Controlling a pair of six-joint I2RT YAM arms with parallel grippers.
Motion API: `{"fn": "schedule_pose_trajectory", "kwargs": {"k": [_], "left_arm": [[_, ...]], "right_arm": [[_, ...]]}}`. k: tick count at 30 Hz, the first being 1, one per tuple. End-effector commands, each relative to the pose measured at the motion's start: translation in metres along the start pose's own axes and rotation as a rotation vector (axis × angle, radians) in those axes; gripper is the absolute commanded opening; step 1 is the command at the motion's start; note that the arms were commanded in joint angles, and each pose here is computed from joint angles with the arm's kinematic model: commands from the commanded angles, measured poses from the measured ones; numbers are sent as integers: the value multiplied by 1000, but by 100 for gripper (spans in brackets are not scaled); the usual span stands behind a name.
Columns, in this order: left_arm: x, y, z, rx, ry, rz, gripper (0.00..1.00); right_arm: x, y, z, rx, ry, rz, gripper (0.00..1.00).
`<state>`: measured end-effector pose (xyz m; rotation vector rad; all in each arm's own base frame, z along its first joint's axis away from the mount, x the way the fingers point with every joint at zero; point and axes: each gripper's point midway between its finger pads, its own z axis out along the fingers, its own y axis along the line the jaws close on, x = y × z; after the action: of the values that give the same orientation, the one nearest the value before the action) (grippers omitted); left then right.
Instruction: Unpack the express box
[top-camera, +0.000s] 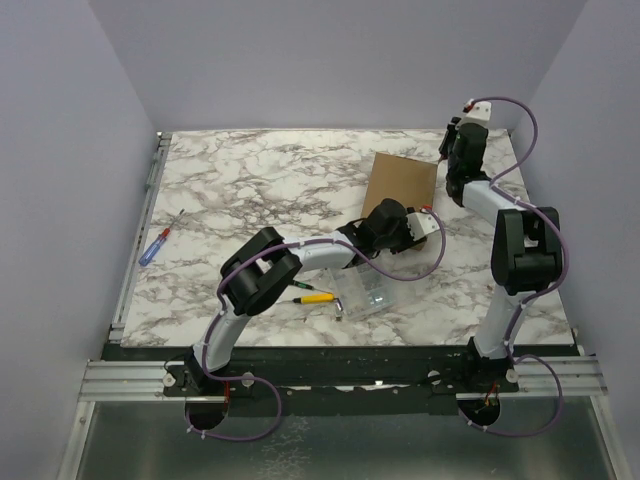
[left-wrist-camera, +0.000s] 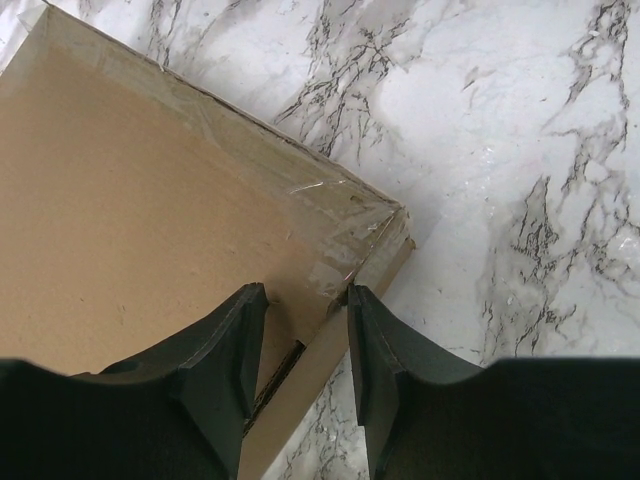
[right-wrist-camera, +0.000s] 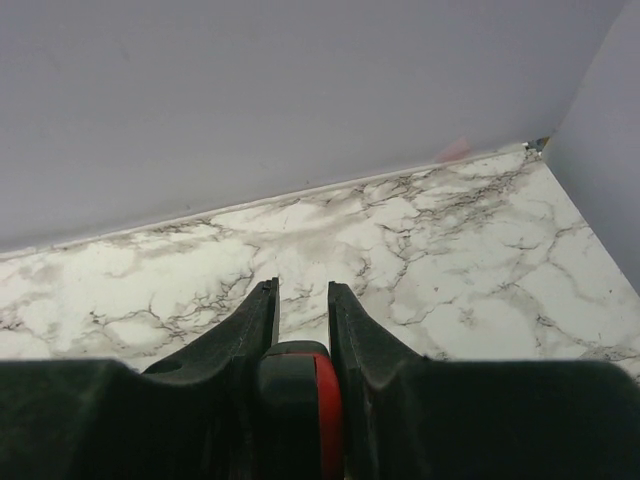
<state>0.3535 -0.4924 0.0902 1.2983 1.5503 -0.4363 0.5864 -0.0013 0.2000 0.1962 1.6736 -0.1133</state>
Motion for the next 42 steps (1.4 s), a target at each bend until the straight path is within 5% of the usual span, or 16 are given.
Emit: {"fn": "schedule_pose_trajectory", "kwargs": {"k": [1, 42], "left_arm": [[7, 3, 6, -44, 24, -27, 43], [18, 13, 3, -142, 27, -115, 41]], "right_arm": [[23, -4, -15, 26, 70, 3, 0], [56, 17, -86, 61, 252, -3, 0]]}}
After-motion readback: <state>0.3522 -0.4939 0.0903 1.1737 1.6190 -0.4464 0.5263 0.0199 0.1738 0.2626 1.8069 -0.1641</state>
